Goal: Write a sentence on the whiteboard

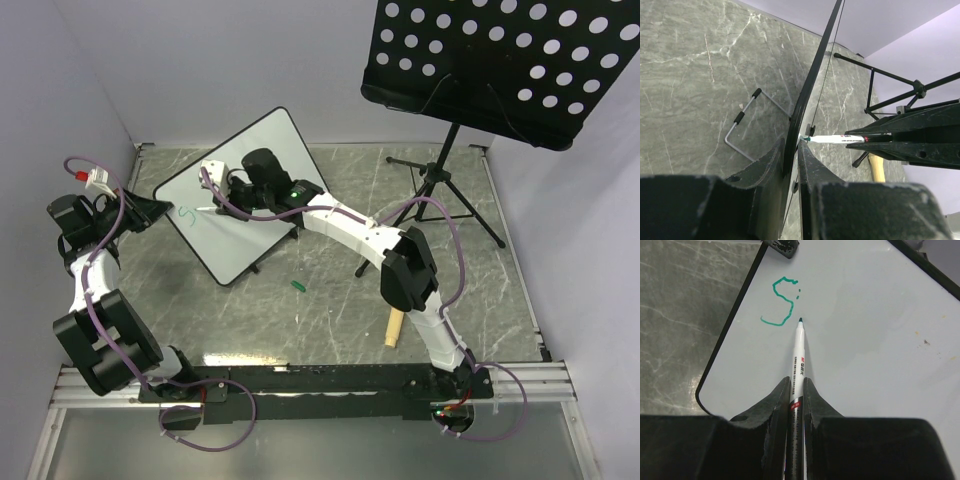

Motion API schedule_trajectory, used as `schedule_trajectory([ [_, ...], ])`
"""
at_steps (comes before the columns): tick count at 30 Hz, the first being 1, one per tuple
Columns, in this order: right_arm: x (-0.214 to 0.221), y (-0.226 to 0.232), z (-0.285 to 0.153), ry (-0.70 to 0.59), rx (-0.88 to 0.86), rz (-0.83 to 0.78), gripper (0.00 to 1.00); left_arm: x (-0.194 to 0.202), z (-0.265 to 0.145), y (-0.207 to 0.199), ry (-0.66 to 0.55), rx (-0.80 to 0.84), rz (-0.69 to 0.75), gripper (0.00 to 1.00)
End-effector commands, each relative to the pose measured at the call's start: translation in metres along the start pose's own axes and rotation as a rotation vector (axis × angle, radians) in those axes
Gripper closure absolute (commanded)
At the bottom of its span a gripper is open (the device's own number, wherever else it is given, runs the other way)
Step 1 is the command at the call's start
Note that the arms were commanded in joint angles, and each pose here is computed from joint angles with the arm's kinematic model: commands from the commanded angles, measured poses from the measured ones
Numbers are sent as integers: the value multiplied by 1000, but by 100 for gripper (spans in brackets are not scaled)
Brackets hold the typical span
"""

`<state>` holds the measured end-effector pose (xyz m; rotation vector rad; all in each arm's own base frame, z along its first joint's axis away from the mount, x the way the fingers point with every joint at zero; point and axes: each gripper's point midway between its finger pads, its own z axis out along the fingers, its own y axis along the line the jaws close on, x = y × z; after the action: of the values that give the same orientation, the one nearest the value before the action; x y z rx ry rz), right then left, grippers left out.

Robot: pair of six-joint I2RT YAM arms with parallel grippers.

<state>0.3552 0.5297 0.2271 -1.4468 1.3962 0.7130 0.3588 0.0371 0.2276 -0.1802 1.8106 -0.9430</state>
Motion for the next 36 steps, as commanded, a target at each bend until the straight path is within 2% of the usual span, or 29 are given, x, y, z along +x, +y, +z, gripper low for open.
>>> schedule_trajectory([
  [1,-23,-15,-2,-54,38,-28,100,1,5,-7,26,28,14,81],
  [36,11,-3,7,16,-1,1,100,2,6,-6,30,29,18,80],
])
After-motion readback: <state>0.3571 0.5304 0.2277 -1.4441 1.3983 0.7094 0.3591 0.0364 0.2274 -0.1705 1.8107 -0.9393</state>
